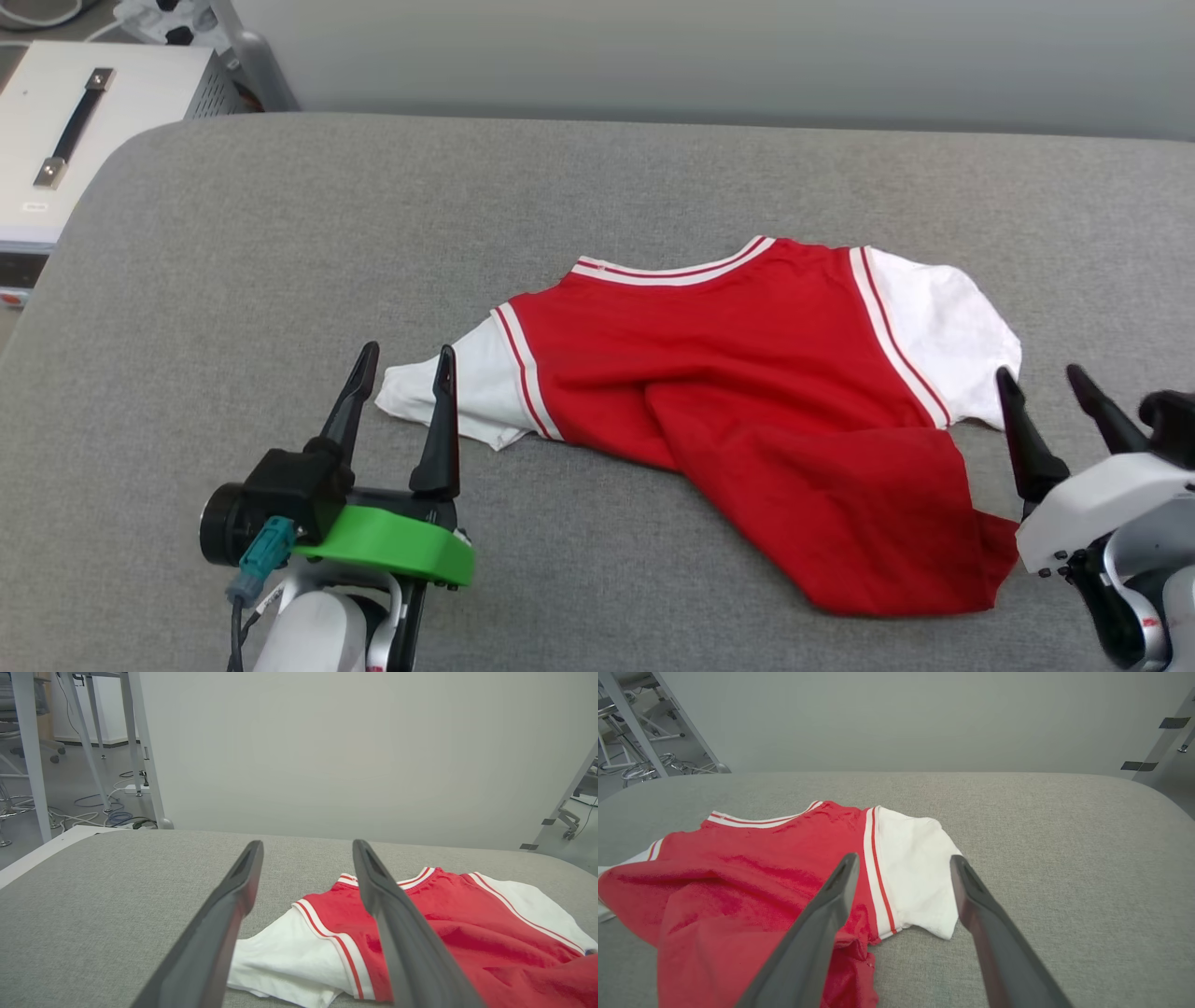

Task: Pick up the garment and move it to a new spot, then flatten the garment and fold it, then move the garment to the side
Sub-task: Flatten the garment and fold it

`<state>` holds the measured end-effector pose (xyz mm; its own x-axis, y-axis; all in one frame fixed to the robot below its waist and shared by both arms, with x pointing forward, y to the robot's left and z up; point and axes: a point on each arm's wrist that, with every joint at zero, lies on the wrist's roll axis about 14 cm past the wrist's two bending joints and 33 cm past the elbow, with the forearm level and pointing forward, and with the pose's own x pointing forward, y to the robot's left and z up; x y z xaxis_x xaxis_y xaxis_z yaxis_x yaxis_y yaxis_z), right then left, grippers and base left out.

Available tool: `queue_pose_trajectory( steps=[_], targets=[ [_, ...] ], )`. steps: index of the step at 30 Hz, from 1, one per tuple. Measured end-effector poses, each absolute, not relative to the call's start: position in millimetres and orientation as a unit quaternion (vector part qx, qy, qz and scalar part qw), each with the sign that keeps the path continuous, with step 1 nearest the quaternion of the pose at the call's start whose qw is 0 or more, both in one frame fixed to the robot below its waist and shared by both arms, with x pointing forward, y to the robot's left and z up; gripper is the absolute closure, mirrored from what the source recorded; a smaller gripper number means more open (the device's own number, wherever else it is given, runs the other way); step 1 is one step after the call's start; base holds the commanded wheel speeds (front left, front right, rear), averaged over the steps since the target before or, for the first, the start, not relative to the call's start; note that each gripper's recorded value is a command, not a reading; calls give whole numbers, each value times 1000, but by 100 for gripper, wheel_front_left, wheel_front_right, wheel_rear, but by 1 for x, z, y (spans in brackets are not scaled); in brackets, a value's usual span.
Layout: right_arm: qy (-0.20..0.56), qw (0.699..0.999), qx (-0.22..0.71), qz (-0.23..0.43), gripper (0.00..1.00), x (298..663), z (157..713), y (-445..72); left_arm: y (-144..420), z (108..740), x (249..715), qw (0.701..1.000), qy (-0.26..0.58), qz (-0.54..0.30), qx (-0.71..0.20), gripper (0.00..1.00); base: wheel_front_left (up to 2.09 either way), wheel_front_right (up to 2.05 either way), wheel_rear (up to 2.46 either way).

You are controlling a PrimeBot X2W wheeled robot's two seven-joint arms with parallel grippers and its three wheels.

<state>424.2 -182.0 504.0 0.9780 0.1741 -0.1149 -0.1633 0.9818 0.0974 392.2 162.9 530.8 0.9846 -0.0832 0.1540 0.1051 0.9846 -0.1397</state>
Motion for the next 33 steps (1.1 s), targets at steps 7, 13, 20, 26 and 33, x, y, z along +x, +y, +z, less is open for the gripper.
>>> queue_pose_trajectory(
  steps=[7, 13, 20, 26, 33],
  targets=[
    [251, 960, 19, 125, 0, 440, 463, -173, 164, 521, 395, 994, -62, -43, -76, 0, 0, 0, 0],
    [393, 907, 0, 151, 0, 440, 433, -162, 173, 511, 395, 996, -49, -27, -75, 0, 0, 0, 0],
    [449, 881, -20, 149, 0, 455, 410, -163, 185, 505, 395, 997, -40, -10, -69, 0, 0, 0, 0],
    [479, 862, -41, 161, 0, 456, 385, -157, 195, 499, 392, 997, -31, 5, -65, 0, 0, 0, 0],
    [497, 847, -47, 183, 100, 448, 375, -149, 196, 498, 391, 997, -30, 9, -65, 0, 0, 0, 0]
  ],
)
